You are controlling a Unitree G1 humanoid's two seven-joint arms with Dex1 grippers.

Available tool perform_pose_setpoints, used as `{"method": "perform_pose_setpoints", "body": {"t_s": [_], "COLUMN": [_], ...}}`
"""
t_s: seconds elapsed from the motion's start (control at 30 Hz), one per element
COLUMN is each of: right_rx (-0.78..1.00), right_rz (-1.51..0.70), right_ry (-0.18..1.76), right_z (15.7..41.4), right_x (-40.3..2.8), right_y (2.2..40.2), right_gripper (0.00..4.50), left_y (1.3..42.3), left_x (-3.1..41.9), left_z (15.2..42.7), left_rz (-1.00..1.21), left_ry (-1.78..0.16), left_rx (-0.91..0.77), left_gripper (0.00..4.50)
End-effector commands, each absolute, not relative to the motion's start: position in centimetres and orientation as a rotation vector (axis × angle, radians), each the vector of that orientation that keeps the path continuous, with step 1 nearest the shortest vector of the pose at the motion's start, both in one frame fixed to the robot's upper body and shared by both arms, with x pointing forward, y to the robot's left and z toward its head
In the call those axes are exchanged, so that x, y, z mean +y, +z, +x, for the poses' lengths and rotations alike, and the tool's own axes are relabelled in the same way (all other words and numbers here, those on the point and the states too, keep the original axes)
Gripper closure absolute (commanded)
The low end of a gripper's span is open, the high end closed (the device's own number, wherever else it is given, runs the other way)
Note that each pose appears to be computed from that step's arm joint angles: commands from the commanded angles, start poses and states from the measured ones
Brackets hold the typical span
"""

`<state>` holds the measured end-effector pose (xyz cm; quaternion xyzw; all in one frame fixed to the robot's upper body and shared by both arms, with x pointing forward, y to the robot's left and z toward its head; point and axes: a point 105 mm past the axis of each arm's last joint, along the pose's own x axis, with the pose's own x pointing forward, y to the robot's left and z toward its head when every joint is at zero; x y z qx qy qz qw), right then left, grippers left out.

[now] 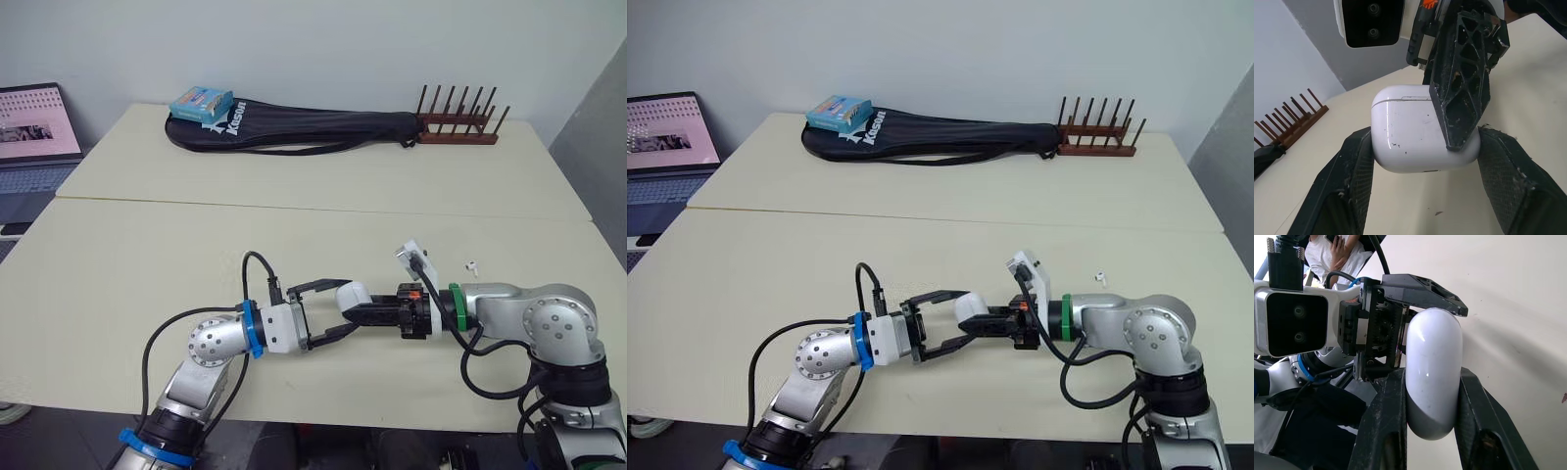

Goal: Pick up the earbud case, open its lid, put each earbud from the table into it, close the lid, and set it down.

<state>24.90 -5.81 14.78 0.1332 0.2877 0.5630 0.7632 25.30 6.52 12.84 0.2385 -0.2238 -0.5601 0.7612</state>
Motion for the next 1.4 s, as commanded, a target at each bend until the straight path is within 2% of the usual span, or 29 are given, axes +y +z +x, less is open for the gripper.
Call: {"method": "perform_pose_setpoints", "body": {"t_s": [0.03, 0.27, 0.47, 1.03, 1.13, 1.3, 1.33, 1.4], "right_rx": [0.594, 0.583, 0.571, 0.579, 0.579, 0.588, 0.591, 0.593], "right_rz": [0.28, 0.289, 0.268, 0.325, 0.331, 0.327, 0.325, 0.322], "right_ry": [1.269, 1.297, 1.289, 1.329, 1.326, 1.323, 1.324, 1.326], "right_z": [24.5, 24.1, 24.1, 24.3, 24.5, 24.5, 24.5, 24.5], "right_x": [-5.5, -5.6, -6.8, -7.2, -7.2, -7.2, -7.2, -7.2], "right_y": [15.8, 15.8, 15.7, 15.5, 15.5, 15.4, 15.4, 15.3], "right_gripper": [3.68, 3.68, 1.76, 1.71, 2.25, 3.82, 3.9, 4.34], "left_y": [14.3, 14.4, 14.3, 14.5, 14.5, 14.5, 14.5, 14.4], "left_x": [6.3, 6.3, 6.3, 6.3, 6.2, 6.2, 6.2, 6.2], "left_z": [25.4, 25.4, 25.2, 24.8, 24.7, 24.6, 24.6, 24.7], "left_rz": [0.511, 0.513, 0.505, 0.49, 0.495, 0.495, 0.495, 0.494], "left_ry": [-1.188, -1.186, -1.187, -1.209, -1.215, -1.217, -1.215, -1.214], "left_rx": [-0.565, -0.575, -0.573, -0.583, -0.585, -0.587, -0.586, -0.586], "left_gripper": [1.74, 1.74, 1.74, 1.74, 1.74, 1.74, 1.74, 1.74]}}
